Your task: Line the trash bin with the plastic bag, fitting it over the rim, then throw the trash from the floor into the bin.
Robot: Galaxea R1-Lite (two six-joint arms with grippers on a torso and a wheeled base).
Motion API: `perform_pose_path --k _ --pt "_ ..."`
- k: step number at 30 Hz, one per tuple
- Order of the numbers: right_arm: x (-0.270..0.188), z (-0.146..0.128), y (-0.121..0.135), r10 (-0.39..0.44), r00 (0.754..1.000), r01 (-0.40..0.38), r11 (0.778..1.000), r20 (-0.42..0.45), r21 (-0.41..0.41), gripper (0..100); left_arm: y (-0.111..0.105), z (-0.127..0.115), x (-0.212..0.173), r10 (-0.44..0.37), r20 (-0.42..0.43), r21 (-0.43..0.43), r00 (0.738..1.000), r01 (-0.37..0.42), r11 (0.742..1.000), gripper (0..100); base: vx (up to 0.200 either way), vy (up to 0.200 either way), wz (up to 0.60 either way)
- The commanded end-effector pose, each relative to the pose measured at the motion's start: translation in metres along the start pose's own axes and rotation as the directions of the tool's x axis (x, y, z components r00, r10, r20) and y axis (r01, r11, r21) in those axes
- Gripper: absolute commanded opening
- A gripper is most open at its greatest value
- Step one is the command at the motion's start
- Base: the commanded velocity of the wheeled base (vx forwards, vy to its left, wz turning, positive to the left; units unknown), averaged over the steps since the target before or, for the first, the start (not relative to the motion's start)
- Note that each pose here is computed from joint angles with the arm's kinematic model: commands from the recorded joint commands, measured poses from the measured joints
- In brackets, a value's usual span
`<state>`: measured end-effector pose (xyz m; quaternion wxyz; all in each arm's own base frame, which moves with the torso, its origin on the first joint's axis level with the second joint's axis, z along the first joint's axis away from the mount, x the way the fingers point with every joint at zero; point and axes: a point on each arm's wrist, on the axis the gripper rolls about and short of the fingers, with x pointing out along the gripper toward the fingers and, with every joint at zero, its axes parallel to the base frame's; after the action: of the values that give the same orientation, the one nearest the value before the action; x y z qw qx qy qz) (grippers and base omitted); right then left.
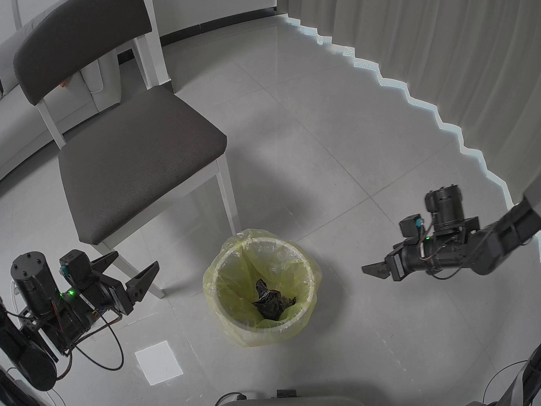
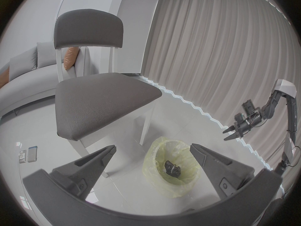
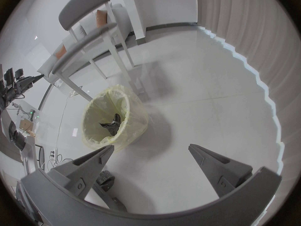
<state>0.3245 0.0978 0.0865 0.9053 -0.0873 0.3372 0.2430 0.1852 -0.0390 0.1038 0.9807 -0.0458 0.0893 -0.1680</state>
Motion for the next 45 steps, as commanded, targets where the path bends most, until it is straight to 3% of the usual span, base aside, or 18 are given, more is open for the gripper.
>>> perform_pose_path --k 1,4,5,6,9,12,16,18,23,24,30,31,33,37,39,42,43,45 --pt "-0.19 -0.046 0.041 -0.148 0.937 0.163 0.986 0.316 -0.022 100 -0.023 0.03 -0.082 -0.025 0.146 0.034 0.989 0.02 0.999 100 0.0 0.0 0.0" --pt "-0.231 -0.073 0.051 -0.224 0.889 0.242 0.97 0.399 0.004 100 -0.025 0.028 -0.119 -0.019 0.148 0.033 0.989 0.014 0.999 100 0.0 0.0 0.0" --pt "-0.231 -0.073 0.051 -0.224 0.889 0.242 0.97 0.399 0.004 100 -0.025 0.028 -0.119 -0.019 0.148 0.033 0.989 0.014 0.999 100 0.0 0.0 0.0" --pt "-0.25 -0.089 0.054 -0.277 0.861 0.29 0.956 0.427 0.037 100 -0.027 0.024 -0.142 -0.011 0.132 0.032 0.991 0.007 0.999 100 0.0 0.0 0.0" --pt "-0.272 -0.112 0.058 -0.346 0.814 0.342 0.935 0.467 0.096 100 -0.029 0.014 -0.175 0.014 0.105 0.023 0.994 -0.017 1.0 100 0.0 0.0 0.0" --pt "-0.283 -0.135 0.067 -0.334 0.786 0.315 0.94 0.521 0.128 100 -0.03 0.003 -0.192 0.115 0.125 0.001 0.985 -0.116 0.993 100 0.0 0.0 0.0" --pt "-0.288 -0.162 0.079 -0.314 0.756 0.272 0.949 0.575 0.161 100 -0.037 -0.015 -0.215 0.081 0.256 0.026 0.963 -0.091 0.996 100 0.0 0.0 0.0" --pt "-0.29 -0.175 0.088 -0.292 0.747 0.25 0.956 0.597 0.155 100 -0.037 -0.021 -0.216 0.13 0.235 0.025 0.963 -0.14 0.99 100 0.0 0.0 0.0" --pt "-0.291 -0.202 0.104 -0.206 0.753 0.18 0.978 0.625 0.106 100 -0.041 -0.03 -0.223 0.148 0.256 0.035 0.955 -0.162 0.986 100 0.0 0.0 0.0" --pt "-0.289 -0.205 0.105 -0.187 0.769 0.153 0.982 0.611 0.107 100 -0.04 -0.034 -0.222 0.16 0.217 0.05 0.963 -0.175 0.983 100 0.0 0.0 0.0" --pt "-0.279 -0.213 0.103 -0.156 0.799 0.089 0.986 0.581 0.144 100 -0.033 -0.057 -0.21 0.204 0.114 0.042 0.972 -0.21 0.977 100 0.0 0.0 0.0" --pt "-0.277 -0.219 0.102 -0.096 0.808 0.038 0.993 0.581 0.111 100 -0.033 -0.059 -0.209 0.209 0.119 0.028 0.971 -0.214 0.976 100 0.0 0.0 0.0" --pt "-0.27 -0.231 0.102 -0.05 0.805 0.016 0.998 0.591 0.062 100 -0.033 -0.057 -0.209 0.205 0.137 0.029 0.969 -0.21 0.977 100 0.0 0.0 0.0" --pt "-0.266 -0.232 0.102 -0.077 0.796 0.002 0.992 0.601 0.124 100 -0.033 -0.058 -0.208 0.197 0.14 0.04 0.97 -0.204 0.978 100 0.0 0.0 0.0" --pt "-0.264 -0.232 0.099 -0.152 0.767 0.075 0.986 0.623 0.148 100 -0.032 -0.06 -0.207 0.212 0.139 0.05 0.967 -0.22 0.974 100 0.0 0.0 0.0" --pt "-0.262 -0.23 0.093 -0.313 0.676 0.232 0.95 0.667 0.211 100 -0.03 -0.06 -0.206 0.267 0.169 0.07 0.949 -0.281 0.957 100 0.0 0.0 0.0" --pt "-0.262 -0.23 0.093 -0.313 0.676 0.232 0.95 0.667 0.211 100 -0.03 -0.06 -0.206 0.267 0.169 0.07 0.949 -0.281 0.957 100 0.0 0.0 0.0" --pt "-0.262 -0.23 0.09 -0.417 0.638 0.335 0.907 0.648 0.254 100 -0.028 -0.06 -0.205 0.331 0.185 0.058 0.925 -0.346 0.936 100 0.0 0.0 0.0"
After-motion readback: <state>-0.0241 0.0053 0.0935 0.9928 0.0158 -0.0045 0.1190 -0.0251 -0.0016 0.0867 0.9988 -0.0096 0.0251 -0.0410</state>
